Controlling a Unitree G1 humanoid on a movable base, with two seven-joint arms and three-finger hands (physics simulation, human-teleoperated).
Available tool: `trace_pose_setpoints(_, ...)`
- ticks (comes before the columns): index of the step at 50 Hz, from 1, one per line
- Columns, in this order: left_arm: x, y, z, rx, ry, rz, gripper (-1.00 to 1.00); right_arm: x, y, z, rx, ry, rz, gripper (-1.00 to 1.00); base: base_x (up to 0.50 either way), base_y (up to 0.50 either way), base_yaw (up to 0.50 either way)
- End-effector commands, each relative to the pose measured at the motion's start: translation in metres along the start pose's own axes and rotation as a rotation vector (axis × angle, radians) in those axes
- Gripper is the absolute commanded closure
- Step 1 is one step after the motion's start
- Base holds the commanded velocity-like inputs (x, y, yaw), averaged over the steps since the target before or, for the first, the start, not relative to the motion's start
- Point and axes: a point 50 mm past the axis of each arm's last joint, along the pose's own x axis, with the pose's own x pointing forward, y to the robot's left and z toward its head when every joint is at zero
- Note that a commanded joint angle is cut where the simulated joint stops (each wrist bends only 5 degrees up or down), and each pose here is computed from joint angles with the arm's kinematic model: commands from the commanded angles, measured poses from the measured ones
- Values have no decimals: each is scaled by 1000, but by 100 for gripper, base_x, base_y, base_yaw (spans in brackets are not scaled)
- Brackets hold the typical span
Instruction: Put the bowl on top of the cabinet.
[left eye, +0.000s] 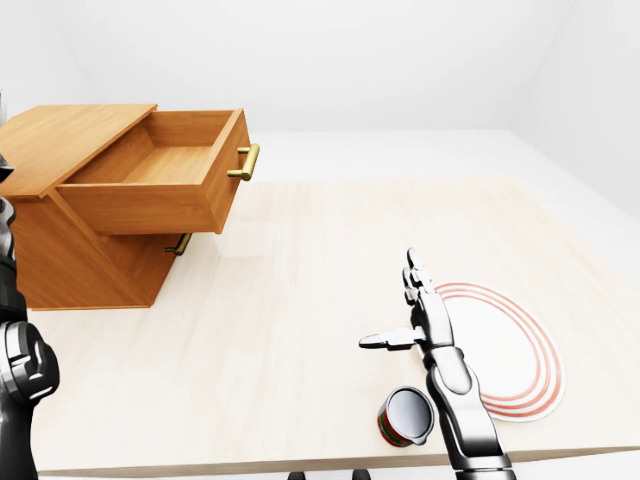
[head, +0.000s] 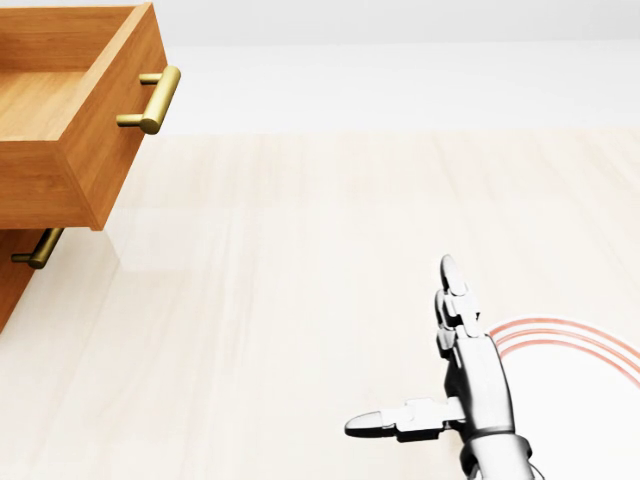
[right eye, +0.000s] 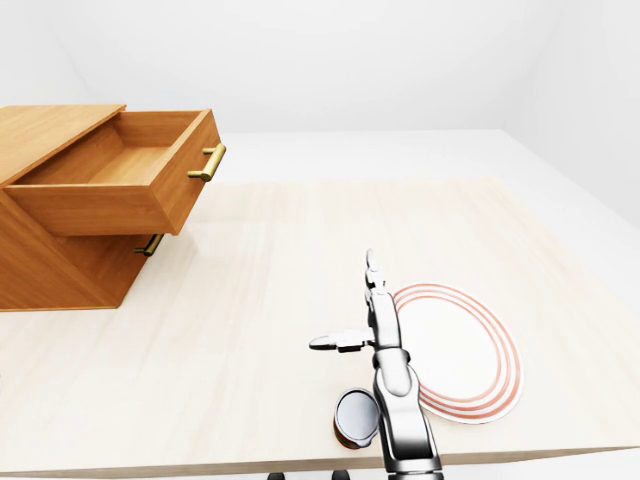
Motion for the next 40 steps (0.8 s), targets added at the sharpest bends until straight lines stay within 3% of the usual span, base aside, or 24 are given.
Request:
trace_pose_setpoints(1,-6,-11,0,177,-86,-55,98,0,-1,0,0,0,-2,-100,0,0,0)
trace_pose_setpoints(21,-24,-37,2,311,-173,-150,98,1,-1,-2,0,1,-4,-100,0,0,0)
trace_pose_setpoints(40,-34,-48,-6,306,-151,-192,98,1,-2,-3,-1,4,-8,-100,0,0,0)
